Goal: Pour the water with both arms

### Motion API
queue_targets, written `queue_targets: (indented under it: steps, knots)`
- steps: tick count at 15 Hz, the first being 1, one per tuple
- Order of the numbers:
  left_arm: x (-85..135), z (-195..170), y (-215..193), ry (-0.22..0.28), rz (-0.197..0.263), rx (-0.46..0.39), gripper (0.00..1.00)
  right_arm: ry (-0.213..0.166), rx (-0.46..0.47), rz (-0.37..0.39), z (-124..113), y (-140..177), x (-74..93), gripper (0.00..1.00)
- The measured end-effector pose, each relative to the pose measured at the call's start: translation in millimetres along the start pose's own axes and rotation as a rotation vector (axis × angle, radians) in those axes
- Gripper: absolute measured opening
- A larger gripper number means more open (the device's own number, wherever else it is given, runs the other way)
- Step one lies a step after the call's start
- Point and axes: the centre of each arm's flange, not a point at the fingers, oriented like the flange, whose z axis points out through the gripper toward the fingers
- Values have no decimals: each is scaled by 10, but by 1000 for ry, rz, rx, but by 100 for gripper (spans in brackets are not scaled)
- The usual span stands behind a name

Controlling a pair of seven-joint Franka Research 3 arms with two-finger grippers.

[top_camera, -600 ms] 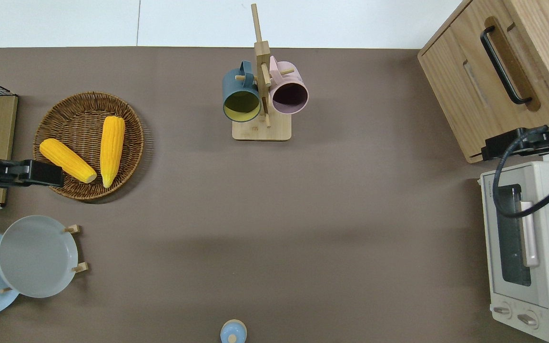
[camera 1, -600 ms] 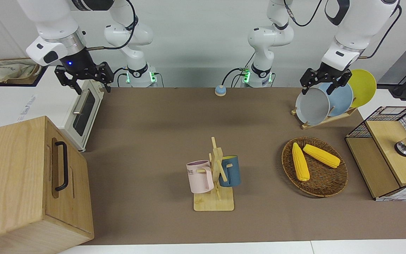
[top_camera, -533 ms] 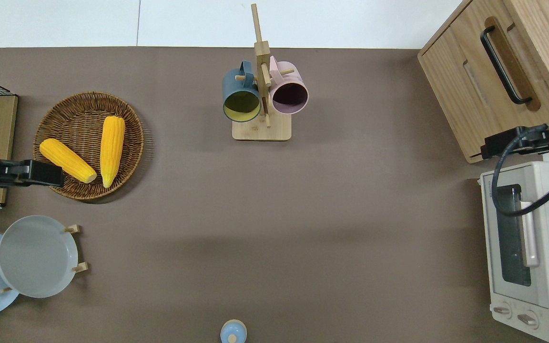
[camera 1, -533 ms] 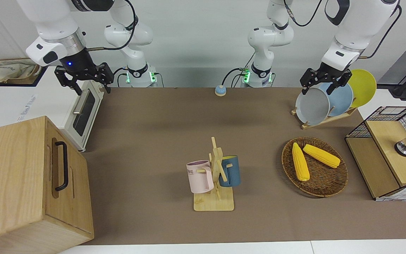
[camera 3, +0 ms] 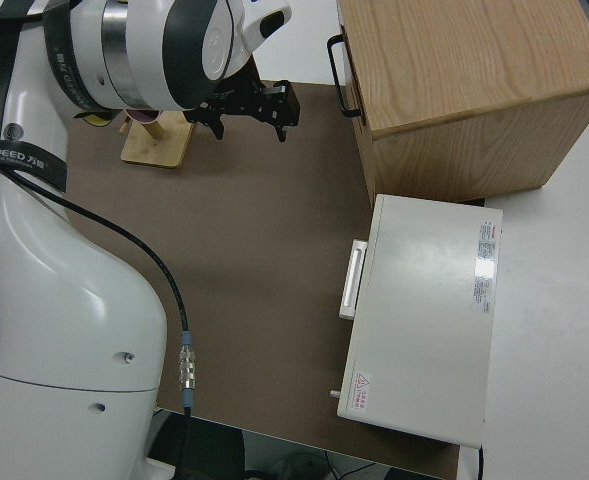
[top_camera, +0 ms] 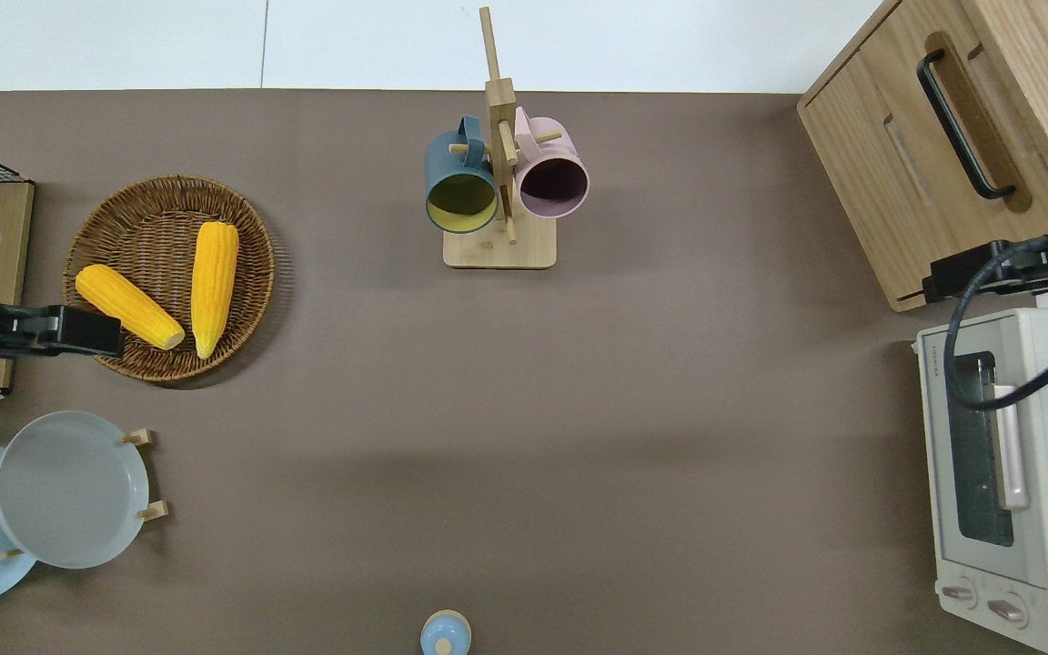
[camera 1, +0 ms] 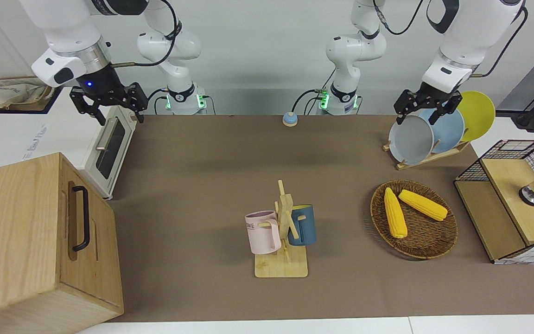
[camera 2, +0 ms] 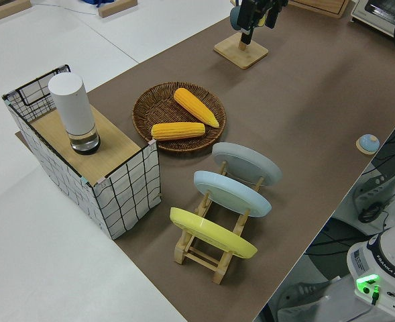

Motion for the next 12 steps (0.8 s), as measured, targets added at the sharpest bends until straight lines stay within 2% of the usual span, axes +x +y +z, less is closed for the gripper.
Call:
queue_targets:
  steps: [5,8,9,12]
  knots:
    - [0,0,-19,0,-3,0,100,3,5,-14,-2,-76,5,99]
    - [-1,-1,-40,0,-7,0,100,9,7,-42,-11,-238,7,99]
    - [-1,-1,-65,0,-11,0,99,19,7,-55,-16,-318,12,99]
    - [-3,-1,-173,1,-20,0,99,81,25,-80,38,-486,83,99]
